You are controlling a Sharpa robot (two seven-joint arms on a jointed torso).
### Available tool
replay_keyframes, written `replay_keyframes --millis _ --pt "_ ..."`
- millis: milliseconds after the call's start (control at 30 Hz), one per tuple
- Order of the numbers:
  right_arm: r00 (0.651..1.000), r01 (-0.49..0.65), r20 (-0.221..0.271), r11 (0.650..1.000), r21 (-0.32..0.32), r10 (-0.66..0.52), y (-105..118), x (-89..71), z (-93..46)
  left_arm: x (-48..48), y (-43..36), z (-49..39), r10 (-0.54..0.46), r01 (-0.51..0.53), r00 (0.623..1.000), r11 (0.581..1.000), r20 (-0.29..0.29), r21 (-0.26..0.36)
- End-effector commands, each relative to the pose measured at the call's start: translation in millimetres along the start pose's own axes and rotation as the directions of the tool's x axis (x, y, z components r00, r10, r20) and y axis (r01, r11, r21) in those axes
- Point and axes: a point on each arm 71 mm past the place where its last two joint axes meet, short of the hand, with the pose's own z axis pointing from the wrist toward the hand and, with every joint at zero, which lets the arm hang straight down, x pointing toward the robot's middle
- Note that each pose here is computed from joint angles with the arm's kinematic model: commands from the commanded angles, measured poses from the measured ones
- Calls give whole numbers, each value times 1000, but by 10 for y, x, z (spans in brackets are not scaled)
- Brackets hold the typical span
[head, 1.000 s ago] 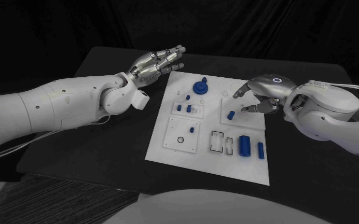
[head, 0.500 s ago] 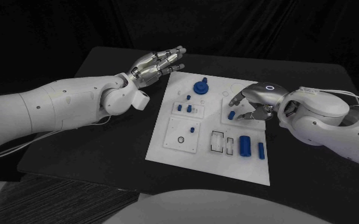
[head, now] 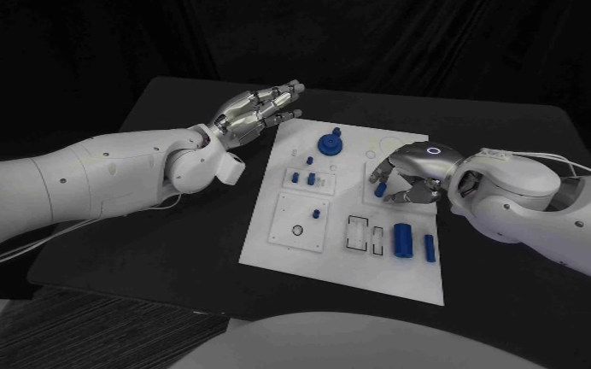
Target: Assemble the parts on the task board
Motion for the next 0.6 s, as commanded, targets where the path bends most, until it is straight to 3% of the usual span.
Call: replay_keyframes --millis 33,600 --pt "1000 -1 13 1000 -26 1 27 5 5 10 2 -2 -14 14 1000 1000 -5 10" --pt "998 -5 59 999 -51 8 53 -20 -12 39 36 -10 -27 28 1000 999 -14 30"
